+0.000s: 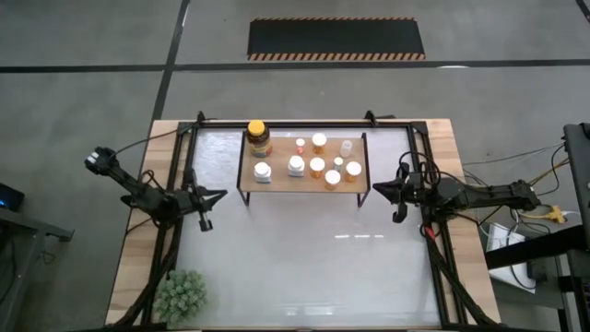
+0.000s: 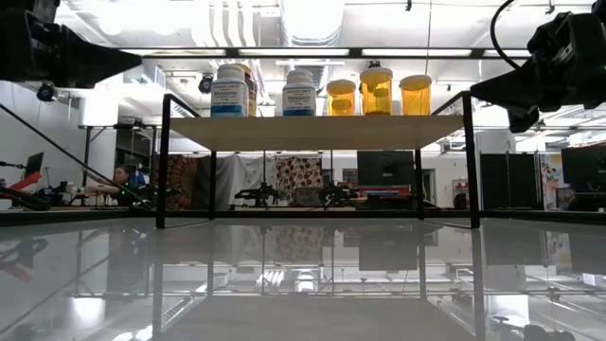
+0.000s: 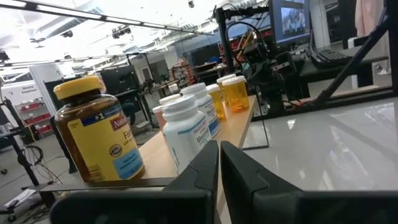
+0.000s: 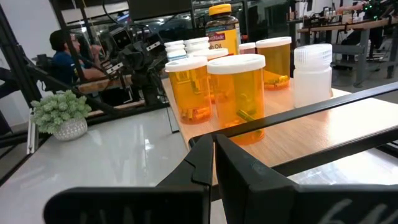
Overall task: Pick and place medicine bottles onto shelf by color
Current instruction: Return to Home Position
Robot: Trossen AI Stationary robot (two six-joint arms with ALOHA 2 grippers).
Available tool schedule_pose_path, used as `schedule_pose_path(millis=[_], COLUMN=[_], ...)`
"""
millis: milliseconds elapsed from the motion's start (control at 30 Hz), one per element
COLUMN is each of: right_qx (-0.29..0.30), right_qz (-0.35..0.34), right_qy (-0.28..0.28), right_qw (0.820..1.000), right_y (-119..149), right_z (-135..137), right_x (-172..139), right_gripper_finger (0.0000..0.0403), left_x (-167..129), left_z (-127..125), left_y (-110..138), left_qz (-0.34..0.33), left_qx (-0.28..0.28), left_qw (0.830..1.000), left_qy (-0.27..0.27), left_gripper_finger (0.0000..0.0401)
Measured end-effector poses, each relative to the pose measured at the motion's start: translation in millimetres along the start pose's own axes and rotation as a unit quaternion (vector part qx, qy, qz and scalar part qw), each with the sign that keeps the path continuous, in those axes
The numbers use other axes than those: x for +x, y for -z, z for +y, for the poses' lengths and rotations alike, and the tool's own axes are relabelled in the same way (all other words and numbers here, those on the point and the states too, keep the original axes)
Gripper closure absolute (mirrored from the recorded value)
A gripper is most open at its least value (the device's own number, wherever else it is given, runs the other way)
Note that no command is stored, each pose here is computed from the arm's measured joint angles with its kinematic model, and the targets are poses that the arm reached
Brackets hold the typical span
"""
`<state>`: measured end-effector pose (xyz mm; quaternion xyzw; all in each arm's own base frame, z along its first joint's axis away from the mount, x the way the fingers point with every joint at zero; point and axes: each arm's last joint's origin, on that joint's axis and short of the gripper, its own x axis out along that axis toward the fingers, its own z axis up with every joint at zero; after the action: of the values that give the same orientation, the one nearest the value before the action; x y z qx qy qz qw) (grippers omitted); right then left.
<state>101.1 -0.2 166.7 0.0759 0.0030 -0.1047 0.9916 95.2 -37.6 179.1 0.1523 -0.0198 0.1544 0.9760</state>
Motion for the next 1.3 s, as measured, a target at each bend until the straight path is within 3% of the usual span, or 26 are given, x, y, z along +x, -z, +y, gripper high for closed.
schedule_pose_path(millis=[1300], right_qx=[0.0], right_qz=[0.001], right_qy=[0.0], right_qw=[1.0], right_y=[0.2], right_z=[0.0], right_x=[0.0], right_gripper_finger=[0.0394], left_x=[5.4], left_z=[-11.9], left_y=[10.5], left_qz=[0.044], left_qx=[0.06], left_qw=[0.997], left_qy=[0.019], left_gripper_finger=[0.04])
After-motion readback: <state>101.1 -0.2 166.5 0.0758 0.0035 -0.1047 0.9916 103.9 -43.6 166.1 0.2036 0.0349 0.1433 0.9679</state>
